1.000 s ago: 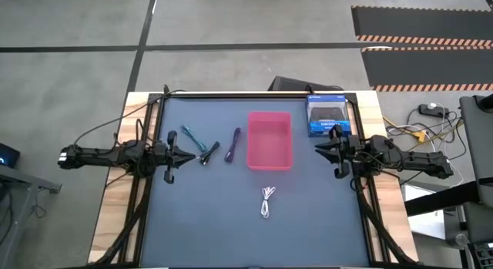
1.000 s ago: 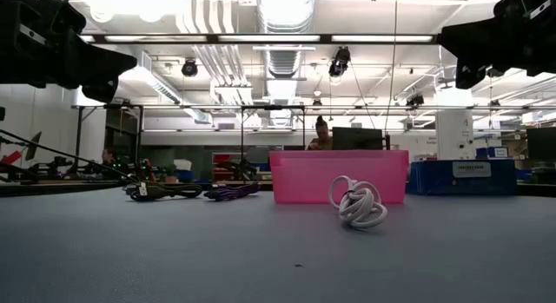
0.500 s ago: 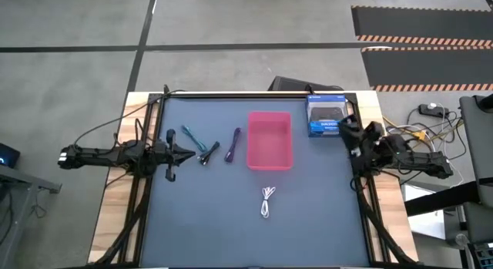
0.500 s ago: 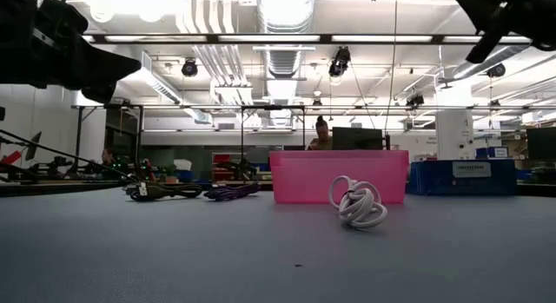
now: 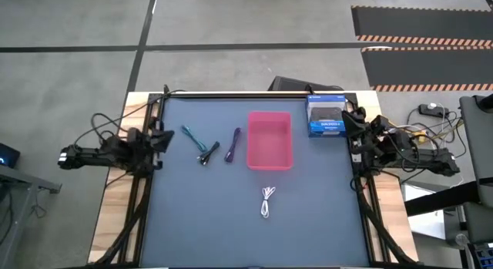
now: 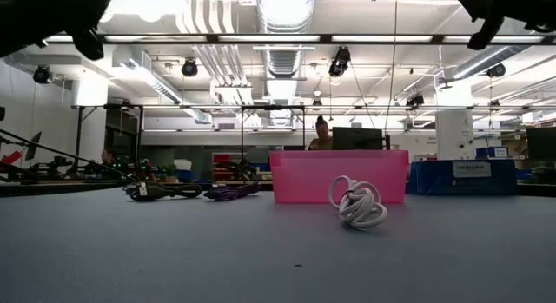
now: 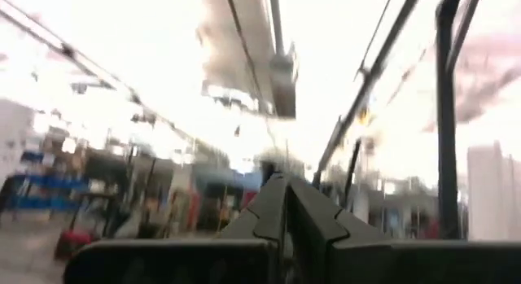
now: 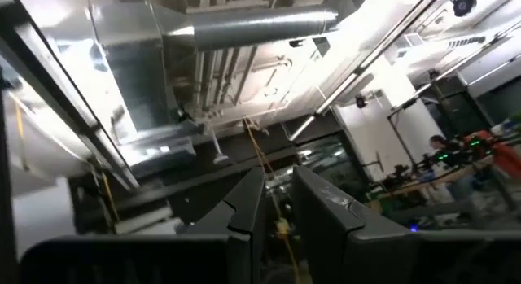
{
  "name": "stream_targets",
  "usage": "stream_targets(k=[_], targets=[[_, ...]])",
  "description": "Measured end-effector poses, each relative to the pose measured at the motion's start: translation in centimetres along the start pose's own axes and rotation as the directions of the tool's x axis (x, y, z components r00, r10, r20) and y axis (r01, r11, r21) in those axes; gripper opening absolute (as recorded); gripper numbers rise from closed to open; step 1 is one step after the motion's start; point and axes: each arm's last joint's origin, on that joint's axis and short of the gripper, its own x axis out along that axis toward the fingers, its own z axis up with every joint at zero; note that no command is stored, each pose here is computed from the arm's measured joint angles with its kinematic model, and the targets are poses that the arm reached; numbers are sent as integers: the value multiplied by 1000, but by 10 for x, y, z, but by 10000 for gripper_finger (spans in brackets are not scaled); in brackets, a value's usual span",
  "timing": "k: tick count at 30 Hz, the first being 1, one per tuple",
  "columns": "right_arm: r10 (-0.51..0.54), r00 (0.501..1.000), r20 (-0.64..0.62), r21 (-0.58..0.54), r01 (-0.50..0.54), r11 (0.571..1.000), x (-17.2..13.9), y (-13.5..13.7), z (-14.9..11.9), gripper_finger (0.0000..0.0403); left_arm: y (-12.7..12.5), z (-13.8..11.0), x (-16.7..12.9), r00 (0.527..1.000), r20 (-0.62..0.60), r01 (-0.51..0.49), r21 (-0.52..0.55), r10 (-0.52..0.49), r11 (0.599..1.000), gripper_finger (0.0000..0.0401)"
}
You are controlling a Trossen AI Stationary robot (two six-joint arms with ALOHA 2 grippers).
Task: Pick and place USB-C Cables
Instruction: Put the white USB cable into the red bin
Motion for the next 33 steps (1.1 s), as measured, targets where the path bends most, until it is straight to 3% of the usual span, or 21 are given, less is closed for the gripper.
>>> stream_targets(k=[6,15,19,26,30,33], targets=[[-24,998,-55,-115,17,993,23,8,4,57,0,13,-1,991,130,-8,47,1,999,0],[-207,971,-116,-212,180,961,62,16,2,57,0,25,-3,969,248,-21,64,5,998,0],[-288,946,-146,-223,253,942,73,18,8,57,0,30,-2,962,273,-22,56,6,998,0],[-322,926,-196,-228,277,934,84,24,33,57,-1,43,0,949,314,-26,43,11,999,0],[-352,916,-194,-221,309,925,91,24,47,57,3,46,1,940,314,-143,-5,137,990,0],[-377,909,-177,-225,335,915,98,24,56,57,7,46,1,911,289,-265,-136,294,955,0]])
